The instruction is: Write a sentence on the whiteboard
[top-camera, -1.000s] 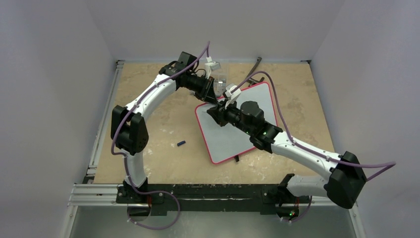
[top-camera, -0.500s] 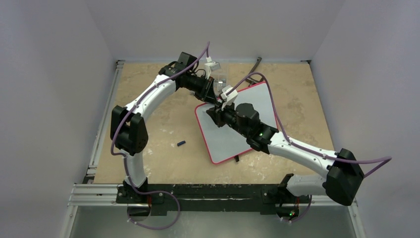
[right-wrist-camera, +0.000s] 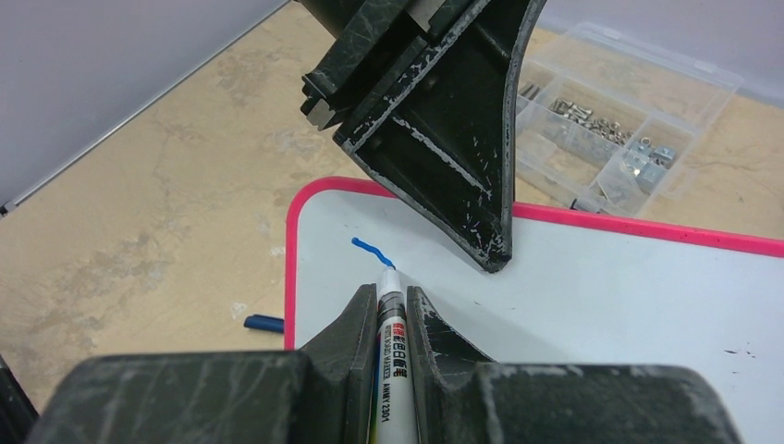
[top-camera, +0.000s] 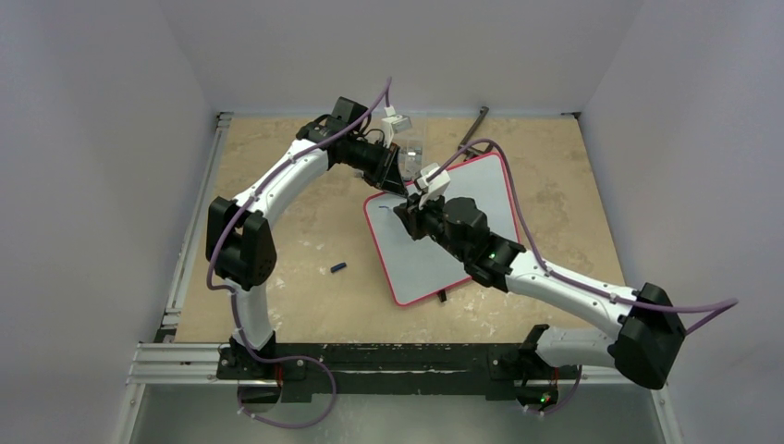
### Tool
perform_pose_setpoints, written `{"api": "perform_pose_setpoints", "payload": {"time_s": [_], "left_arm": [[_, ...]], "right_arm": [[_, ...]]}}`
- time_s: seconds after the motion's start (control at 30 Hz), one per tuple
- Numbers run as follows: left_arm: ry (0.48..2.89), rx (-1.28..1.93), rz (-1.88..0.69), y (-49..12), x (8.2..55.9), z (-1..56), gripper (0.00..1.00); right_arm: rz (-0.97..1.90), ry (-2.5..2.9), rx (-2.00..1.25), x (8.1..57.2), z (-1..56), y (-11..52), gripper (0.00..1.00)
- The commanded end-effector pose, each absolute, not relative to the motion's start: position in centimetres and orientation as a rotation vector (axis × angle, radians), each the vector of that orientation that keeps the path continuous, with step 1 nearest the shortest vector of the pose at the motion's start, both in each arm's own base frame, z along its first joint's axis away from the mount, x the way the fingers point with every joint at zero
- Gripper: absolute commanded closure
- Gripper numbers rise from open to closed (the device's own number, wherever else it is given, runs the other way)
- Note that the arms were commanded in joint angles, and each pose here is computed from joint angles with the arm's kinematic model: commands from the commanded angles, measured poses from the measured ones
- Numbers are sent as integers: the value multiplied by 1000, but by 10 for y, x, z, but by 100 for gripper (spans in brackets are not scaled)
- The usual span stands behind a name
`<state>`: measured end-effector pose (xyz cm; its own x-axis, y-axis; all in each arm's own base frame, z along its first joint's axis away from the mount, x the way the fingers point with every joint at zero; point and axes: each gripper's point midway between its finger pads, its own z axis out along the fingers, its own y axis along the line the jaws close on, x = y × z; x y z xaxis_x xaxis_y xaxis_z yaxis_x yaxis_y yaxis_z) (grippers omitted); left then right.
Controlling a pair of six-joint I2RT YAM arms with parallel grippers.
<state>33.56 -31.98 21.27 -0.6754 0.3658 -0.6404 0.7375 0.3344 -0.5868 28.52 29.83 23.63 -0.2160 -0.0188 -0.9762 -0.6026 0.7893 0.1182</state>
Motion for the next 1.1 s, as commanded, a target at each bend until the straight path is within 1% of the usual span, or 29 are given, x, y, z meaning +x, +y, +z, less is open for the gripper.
{"api": "perform_pose_setpoints", "payload": {"time_s": [0.0, 0.23, 0.4, 0.9, 1.07], "left_arm": [[2095, 1013, -1211, -320, 341, 237, 100], [2096, 1013, -1212, -320, 339, 237, 100], [2095, 1014, -1212, -320, 339, 238, 100], [2093, 1014, -1214, -320, 336, 239, 100], [2091, 1016, -1214, -320, 335, 240, 100]], "right_arm": [[535, 1716, -477, 285, 243, 289, 100], [626, 1635, -464, 274, 280, 291, 100], [606, 1609, -420, 279, 295, 285, 100], [525, 1671, -415, 299, 276, 295, 100], [519, 1689, -440, 299, 267, 298, 100]]}}
